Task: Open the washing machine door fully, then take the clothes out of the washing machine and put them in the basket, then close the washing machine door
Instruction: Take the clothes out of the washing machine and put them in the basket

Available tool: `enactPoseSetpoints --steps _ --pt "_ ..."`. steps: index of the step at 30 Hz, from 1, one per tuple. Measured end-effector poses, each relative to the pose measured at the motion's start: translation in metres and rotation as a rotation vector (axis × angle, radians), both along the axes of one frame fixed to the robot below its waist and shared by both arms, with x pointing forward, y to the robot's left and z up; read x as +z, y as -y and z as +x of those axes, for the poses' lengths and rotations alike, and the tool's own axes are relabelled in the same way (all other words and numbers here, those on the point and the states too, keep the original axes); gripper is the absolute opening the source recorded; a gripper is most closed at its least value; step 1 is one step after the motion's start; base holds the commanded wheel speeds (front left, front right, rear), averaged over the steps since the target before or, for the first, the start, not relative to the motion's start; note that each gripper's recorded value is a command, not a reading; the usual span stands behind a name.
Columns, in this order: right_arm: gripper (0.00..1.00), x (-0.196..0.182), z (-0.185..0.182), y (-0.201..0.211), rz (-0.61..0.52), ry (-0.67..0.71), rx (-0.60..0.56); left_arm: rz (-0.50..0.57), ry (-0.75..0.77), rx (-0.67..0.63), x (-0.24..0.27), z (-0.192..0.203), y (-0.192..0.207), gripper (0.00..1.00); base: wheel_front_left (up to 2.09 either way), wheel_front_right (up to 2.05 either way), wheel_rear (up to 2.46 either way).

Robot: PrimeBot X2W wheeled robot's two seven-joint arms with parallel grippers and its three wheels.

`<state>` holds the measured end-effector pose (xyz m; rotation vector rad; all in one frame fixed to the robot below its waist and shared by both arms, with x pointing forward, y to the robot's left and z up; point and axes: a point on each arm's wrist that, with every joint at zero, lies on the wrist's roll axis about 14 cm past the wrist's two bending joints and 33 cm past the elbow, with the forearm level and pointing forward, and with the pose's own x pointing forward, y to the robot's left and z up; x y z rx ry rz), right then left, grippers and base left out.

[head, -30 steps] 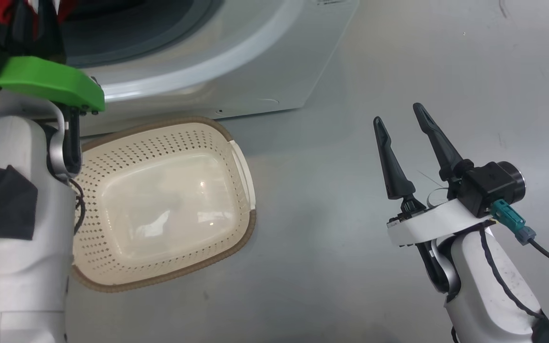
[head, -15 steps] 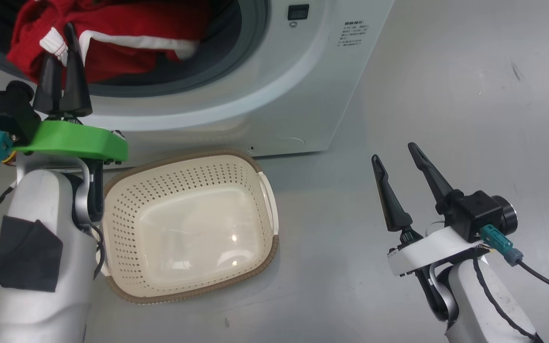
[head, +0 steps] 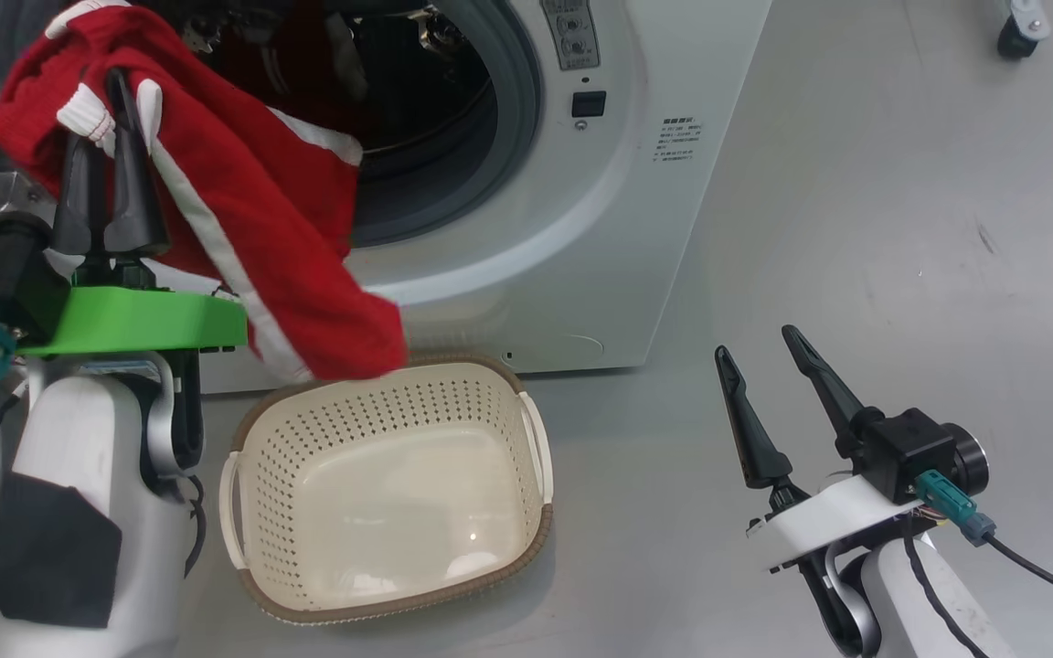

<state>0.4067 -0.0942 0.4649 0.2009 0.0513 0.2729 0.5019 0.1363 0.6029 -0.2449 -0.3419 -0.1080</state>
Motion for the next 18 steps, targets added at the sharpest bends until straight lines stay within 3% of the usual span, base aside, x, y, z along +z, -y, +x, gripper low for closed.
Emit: enactPoseSetpoints --steps 10,18 --pt "1.00 0.012 -0.013 0.000 0.006 0.028 0.002 -0.005 0.050 0.020 0.016 -0.035 -0.005 0.00 0.00 0.00 0.00" --pt "1.00 0.012 -0.015 -0.002 0.009 0.025 0.005 -0.003 -0.074 0.002 -0.022 -0.050 0.002 0.00 0.00 0.00 0.00"
